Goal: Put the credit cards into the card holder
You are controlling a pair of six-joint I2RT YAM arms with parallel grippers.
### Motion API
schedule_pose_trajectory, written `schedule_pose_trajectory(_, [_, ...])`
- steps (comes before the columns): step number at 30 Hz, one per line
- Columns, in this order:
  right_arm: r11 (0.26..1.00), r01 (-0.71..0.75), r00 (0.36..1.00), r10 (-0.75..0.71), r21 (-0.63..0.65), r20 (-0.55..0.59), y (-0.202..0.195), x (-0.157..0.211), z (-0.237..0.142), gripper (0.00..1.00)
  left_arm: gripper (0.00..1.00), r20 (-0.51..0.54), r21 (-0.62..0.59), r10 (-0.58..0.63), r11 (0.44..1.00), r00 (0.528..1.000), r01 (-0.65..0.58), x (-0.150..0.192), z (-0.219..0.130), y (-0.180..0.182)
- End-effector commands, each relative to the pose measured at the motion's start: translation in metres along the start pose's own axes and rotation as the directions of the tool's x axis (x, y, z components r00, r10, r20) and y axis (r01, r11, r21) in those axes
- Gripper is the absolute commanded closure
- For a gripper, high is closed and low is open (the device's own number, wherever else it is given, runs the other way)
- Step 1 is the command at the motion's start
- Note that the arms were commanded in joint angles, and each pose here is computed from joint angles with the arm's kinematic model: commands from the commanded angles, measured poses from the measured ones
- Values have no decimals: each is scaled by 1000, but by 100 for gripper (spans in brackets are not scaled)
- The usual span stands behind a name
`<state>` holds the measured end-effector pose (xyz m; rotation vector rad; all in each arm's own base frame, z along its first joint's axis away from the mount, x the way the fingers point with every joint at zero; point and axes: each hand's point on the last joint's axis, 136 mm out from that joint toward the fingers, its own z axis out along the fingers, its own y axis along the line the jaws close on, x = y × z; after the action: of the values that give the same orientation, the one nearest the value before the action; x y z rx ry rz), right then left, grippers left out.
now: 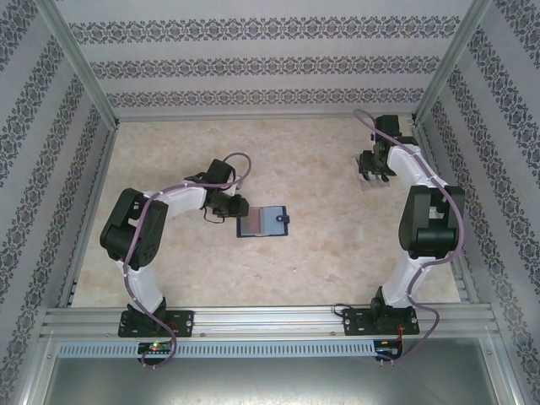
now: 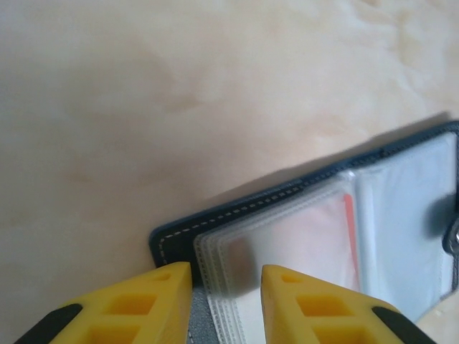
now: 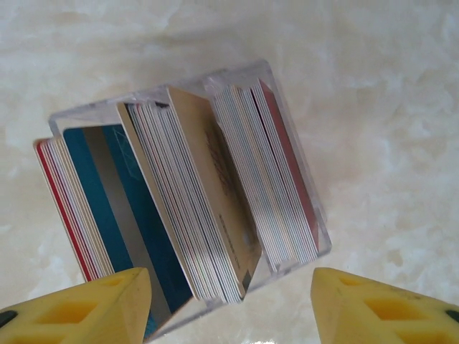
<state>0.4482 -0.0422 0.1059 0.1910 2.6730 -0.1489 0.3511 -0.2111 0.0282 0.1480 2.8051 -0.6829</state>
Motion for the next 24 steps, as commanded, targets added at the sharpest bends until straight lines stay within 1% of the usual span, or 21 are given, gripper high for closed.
schedule_pose_trajectory(1, [998, 65, 998, -65, -6, -22, 0, -2, 1, 37, 68, -10, 99, 82, 992, 997, -80, 11, 6, -28])
schedule_pose_trajectory(3, [996, 84, 996, -84, -6, -33, 1, -3, 7, 36, 68, 15, 120, 75, 990, 997, -76, 12, -2, -33])
schedule_pose_trajectory(5, [995, 96, 995, -95, 14, -43, -2, -4, 13, 36, 67, 68, 118, 82, 989, 994, -89, 10, -16, -35])
schedule_pose_trajectory(7, [993, 117, 992, -116, 23, -51, -4, -5, 19, 37, 67, 114, 94, 89, 990, 989, -100, 7, -30, -34])
schedule_pose_trajectory(9, [991, 134, 989, -134, 5, -59, -3, -4, 26, 37, 66, 161, 61, 84, 994, 983, -95, 4, -48, -31])
schedule_pose_trajectory(14, [983, 165, 985, -160, 77, -67, -19, -8, 34, 38, 63, 288, -21, 69, 998, 955, -65, 1, -91, -15])
schedule_pose_trajectory(18, [974, 201, 979, -195, 108, -58, -24, -13, 35, 39, 61, 328, -67, 55, 997, 943, -34, 5, -110, -4])
schedule_pose_trajectory(21, [968, 214, 976, -207, 132, -65, -28, -12, 37, 38, 61, 349, -67, 43, 998, 936, -21, 7, -113, -2])
schedule_pose_trajectory(24, [961, 210, 978, -205, 178, -48, -35, -16, 35, 41, 61, 339, -48, 30, 999, 940, -14, 8, -114, -6])
